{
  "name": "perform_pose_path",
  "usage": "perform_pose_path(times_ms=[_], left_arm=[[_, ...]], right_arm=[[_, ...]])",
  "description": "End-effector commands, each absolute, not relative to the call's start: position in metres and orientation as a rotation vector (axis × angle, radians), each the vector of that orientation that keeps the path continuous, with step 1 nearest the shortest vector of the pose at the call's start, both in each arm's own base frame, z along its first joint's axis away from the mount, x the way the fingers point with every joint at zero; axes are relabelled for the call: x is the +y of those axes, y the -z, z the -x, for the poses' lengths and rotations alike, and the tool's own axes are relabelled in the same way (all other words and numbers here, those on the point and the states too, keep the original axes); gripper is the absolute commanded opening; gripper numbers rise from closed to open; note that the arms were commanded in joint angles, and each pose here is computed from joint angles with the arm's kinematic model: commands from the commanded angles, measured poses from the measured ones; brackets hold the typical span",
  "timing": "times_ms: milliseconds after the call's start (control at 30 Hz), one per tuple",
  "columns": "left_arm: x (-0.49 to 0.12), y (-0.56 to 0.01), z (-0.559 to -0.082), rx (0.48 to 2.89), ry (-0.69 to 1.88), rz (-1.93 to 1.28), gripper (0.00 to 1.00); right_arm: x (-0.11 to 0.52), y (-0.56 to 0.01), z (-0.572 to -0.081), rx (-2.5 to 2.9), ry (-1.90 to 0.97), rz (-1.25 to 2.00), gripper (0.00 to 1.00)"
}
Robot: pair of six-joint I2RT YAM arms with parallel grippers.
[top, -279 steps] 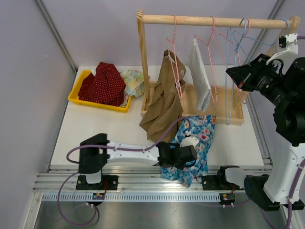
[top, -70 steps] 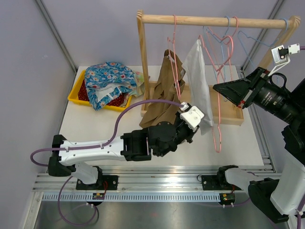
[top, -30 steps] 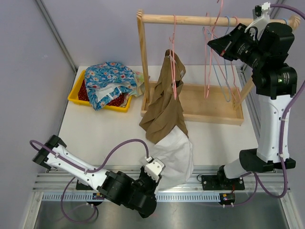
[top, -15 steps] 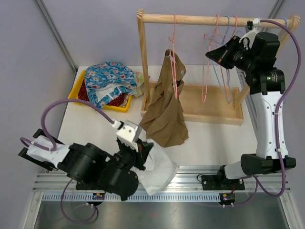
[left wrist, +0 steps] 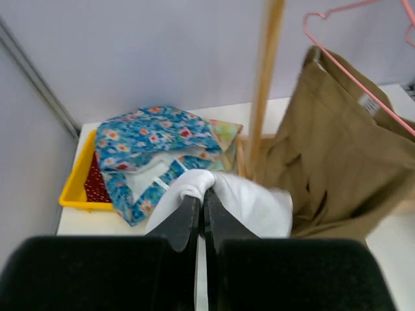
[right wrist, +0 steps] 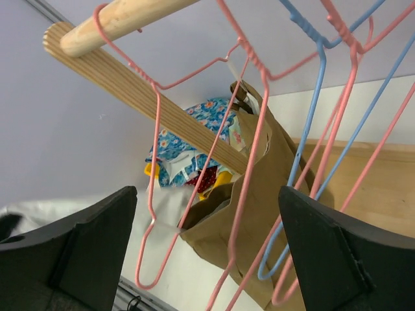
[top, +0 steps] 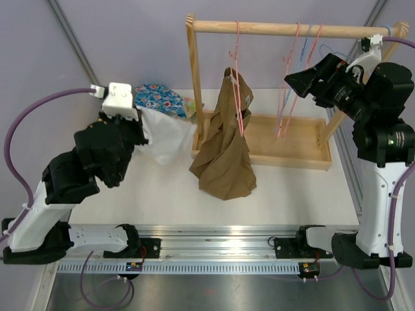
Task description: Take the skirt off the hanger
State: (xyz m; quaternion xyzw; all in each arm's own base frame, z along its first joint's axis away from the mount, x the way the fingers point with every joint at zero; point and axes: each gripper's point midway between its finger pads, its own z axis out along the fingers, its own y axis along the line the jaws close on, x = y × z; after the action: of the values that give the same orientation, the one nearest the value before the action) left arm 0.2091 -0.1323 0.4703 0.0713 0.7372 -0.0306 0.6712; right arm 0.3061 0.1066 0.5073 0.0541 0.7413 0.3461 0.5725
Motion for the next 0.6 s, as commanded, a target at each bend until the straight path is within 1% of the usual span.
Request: perform_pose_path(times_ms=[0,67,100,167,200,233,267,300,333,367,400,433,467,500,533,567], left_arm=[[-0.123,-0.515,-0.246,1.559,-0.013,-0.207,0.0],[-0.103,-0.523,-0.271,1.557,-0.077,-0.149,0.0],[-0.102,-0.52,-0.288,1.572,-0.107,-0.139,0.0],[-0.087,-0.534,-0.31,1.555,-0.114,-0.079,0.0],[-0.06,-0.533,-0.328,1.568,-0.157,0.02,0.0],[-0.059,-0.524,-0.355,1.599,-0.182,0.046,0.0],[-0.042,-0.513,-0.373,1.626,-0.196,0.108,0.0],[-0.038,-0.5,-0.39,1.659,-0.207,0.129,0.0],[-0.037,-0.472,-0.416,1.72,-0.221,0.153,0.0],[-0.031,-0.446,-0.433,1.775,-0.194,0.193,0.02],[-0.031,-0.425,-0.444,1.822,-0.171,0.204,0.09],[-0.034,-0.381,-0.458,1.924,-0.157,0.207,0.36],[-0.034,-0.362,-0.463,1.961,-0.094,0.246,0.62],[-0.034,-0.346,-0.466,1.989,-0.082,0.256,0.82],[-0.035,-0.328,-0.466,2.02,-0.076,0.261,0.99],[-0.037,-0.31,-0.466,2.033,-0.062,0.257,0.99]], right_arm=[[0.095,-0.519,-0.283,1.67,-0.731,-0.119,0.98],[0.094,-0.52,-0.272,1.651,-0.731,-0.115,0.98],[0.095,-0.513,-0.274,1.662,-0.733,-0.118,0.98],[0.096,-0.511,-0.268,1.661,-0.745,-0.113,0.98],[0.097,-0.503,-0.27,1.677,-0.752,-0.124,0.98],[0.099,-0.501,-0.269,1.681,-0.764,-0.12,0.98],[0.1,-0.5,-0.267,1.682,-0.775,-0.122,0.98],[0.101,-0.494,-0.267,1.697,-0.782,-0.125,0.98],[0.103,-0.494,-0.266,1.697,-0.794,-0.115,0.98],[0.103,-0.493,-0.264,1.7,-0.8,-0.114,0.98],[0.104,-0.49,-0.263,1.706,-0.805,-0.114,0.98],[0.104,-0.492,-0.259,1.699,-0.808,-0.111,0.98],[0.104,-0.491,-0.258,1.702,-0.806,-0.107,0.98],[0.104,-0.491,-0.255,1.705,-0.803,-0.106,0.98],[0.104,-0.492,-0.252,1.702,-0.804,-0.097,0.98],[0.105,-0.493,-0.249,1.7,-0.805,-0.087,0.98]])
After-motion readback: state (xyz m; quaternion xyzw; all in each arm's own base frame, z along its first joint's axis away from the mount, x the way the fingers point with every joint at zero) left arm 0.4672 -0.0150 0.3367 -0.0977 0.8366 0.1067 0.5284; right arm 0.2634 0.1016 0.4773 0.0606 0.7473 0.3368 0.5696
